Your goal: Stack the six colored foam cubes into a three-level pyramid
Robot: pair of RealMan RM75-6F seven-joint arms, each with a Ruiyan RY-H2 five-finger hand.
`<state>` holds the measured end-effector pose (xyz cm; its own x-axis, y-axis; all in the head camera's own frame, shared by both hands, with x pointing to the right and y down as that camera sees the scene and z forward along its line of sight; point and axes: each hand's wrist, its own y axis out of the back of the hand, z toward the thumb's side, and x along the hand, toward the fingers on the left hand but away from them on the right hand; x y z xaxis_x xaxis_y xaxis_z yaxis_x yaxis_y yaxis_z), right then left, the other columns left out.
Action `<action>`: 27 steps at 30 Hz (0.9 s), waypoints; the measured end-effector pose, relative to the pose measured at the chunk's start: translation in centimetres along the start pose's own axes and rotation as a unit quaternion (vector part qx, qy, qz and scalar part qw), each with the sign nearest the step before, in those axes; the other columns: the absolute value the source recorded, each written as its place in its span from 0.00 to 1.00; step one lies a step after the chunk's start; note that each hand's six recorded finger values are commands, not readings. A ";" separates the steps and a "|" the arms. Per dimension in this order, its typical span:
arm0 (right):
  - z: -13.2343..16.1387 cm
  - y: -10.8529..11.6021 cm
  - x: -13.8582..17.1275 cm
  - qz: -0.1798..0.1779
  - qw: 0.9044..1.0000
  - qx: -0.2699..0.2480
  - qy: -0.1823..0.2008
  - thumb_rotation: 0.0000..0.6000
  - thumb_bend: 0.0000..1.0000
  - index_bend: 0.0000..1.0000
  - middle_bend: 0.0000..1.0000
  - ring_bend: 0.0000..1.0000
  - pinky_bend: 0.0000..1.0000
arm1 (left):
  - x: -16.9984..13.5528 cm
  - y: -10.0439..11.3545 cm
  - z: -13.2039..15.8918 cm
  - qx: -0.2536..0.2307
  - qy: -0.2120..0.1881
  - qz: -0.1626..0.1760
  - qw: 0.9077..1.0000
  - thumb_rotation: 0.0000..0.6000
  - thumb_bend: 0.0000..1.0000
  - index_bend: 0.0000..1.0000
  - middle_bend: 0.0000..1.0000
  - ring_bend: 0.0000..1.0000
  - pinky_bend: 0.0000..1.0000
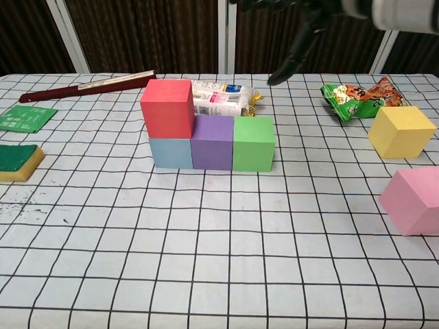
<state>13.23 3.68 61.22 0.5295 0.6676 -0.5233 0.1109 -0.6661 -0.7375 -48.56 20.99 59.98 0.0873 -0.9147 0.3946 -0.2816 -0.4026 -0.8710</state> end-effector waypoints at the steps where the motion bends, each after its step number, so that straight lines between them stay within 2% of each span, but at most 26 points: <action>1: 0.8 -0.6 -0.7 0.007 1.000 0.001 0.003 1.00 0.00 0.00 0.02 0.00 0.00 | -0.3 0.1 0.0 -0.004 0.002 0.000 1.000 1.00 0.00 0.10 0.15 0.02 0.06; 6: 4.0 -3.8 -4.0 0.044 0.999 0.018 0.003 1.00 0.00 0.00 0.03 0.00 0.00 | -0.8 -0.2 0.6 -0.014 -0.001 -0.006 1.000 1.00 0.00 0.10 0.15 0.02 0.06; 12: 6.0 -6.4 -6.8 0.055 0.998 0.039 -0.007 1.00 0.00 0.00 0.05 0.00 0.00 | -0.8 -0.9 1.1 0.001 0.001 -0.002 1.000 1.00 0.00 0.10 0.15 0.02 0.06; 16: 6.9 -7.0 -7.9 0.048 0.998 0.047 -0.009 1.00 0.00 0.00 0.12 0.00 0.00 | -1.0 -1.2 1.5 -0.005 0.004 0.012 1.000 1.00 0.00 0.10 0.15 0.02 0.06; 27: 7.7 -6.5 -8.6 0.009 0.999 0.048 -0.012 1.00 0.00 0.00 0.32 0.00 0.00 | -0.5 -1.3 3.4 -0.017 -0.007 0.015 1.000 1.00 0.00 0.10 0.15 0.02 0.06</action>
<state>1.53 4.86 67.27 0.5109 0.6639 -0.5460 0.0202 -0.6443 -0.7645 -44.98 21.81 59.89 0.0923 -0.9268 0.3641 -0.3159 -0.3741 -0.8719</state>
